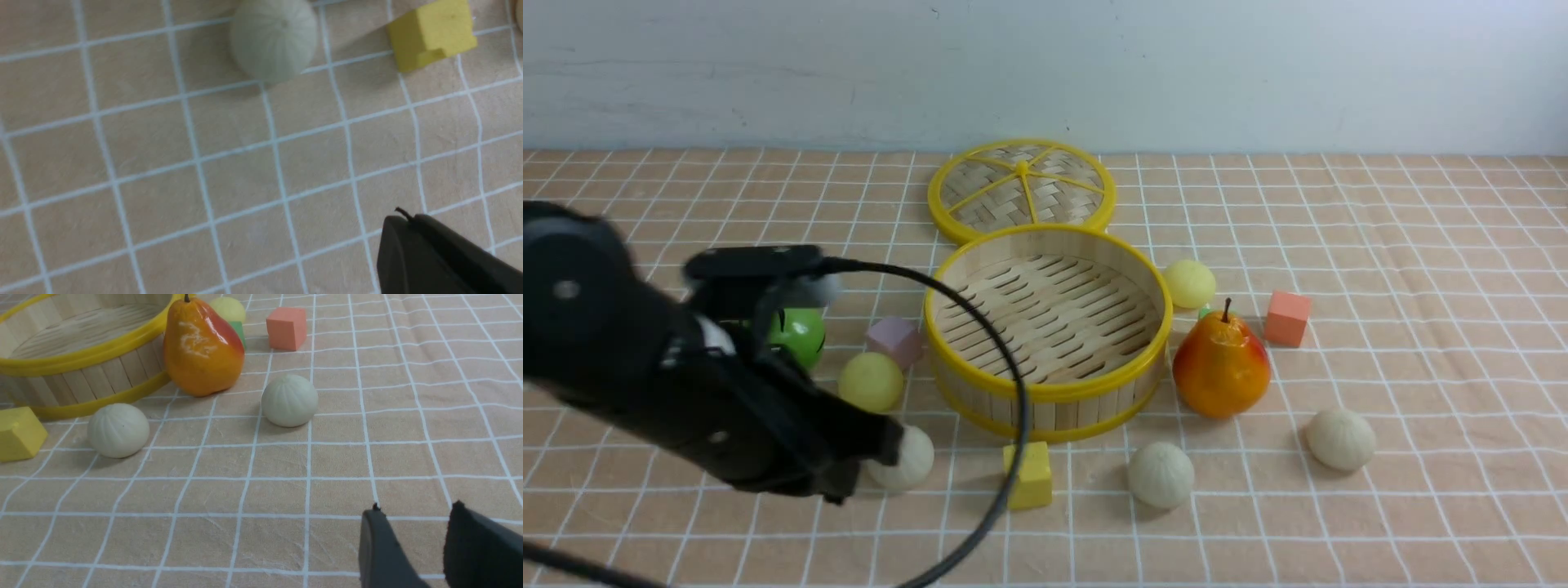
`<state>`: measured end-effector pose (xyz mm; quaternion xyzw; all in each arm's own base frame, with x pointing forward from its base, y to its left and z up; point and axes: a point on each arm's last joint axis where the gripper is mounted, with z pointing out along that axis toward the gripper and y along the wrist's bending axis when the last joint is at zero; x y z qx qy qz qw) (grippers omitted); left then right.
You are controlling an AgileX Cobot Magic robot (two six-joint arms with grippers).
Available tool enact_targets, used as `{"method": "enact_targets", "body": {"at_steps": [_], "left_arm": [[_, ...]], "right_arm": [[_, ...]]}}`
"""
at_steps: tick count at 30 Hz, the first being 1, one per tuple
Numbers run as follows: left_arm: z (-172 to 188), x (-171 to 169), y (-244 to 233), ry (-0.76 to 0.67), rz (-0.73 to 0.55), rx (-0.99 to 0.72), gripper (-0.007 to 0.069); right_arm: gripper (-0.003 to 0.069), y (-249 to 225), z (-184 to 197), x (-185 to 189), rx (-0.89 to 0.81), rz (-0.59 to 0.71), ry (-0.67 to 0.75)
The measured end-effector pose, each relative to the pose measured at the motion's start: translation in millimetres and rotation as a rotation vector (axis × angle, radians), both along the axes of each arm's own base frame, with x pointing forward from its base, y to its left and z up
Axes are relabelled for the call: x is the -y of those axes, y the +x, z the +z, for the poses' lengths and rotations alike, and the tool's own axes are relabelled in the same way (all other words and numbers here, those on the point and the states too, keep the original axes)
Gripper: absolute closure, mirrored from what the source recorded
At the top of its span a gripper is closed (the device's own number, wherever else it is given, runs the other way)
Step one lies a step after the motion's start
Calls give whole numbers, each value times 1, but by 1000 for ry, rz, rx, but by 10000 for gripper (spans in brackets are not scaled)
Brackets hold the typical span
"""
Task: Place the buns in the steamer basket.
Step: Use the left arm to grab a steamed stuffed bun
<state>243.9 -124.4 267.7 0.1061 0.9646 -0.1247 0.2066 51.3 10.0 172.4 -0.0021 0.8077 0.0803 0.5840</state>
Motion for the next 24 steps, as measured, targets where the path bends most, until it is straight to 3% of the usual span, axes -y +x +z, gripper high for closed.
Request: {"method": "enact_targets", "body": {"at_steps": [4,9,14,16,24], "left_arm": [[-11,11,30,63,8,5,637],[-27,15,60,99,8,23,564],[-43,15,80,112,8,30,362],[-48,13,83,115,18,22,319],[-67,14,93,116,28,14,295]], "right_arm": [[420,0,0,0,0,0,0],[420,0,0,0,0,0,0],[420,0,0,0,0,0,0],[420,0,0,0,0,0,0],[420,0,0,0,0,0,0]]}}
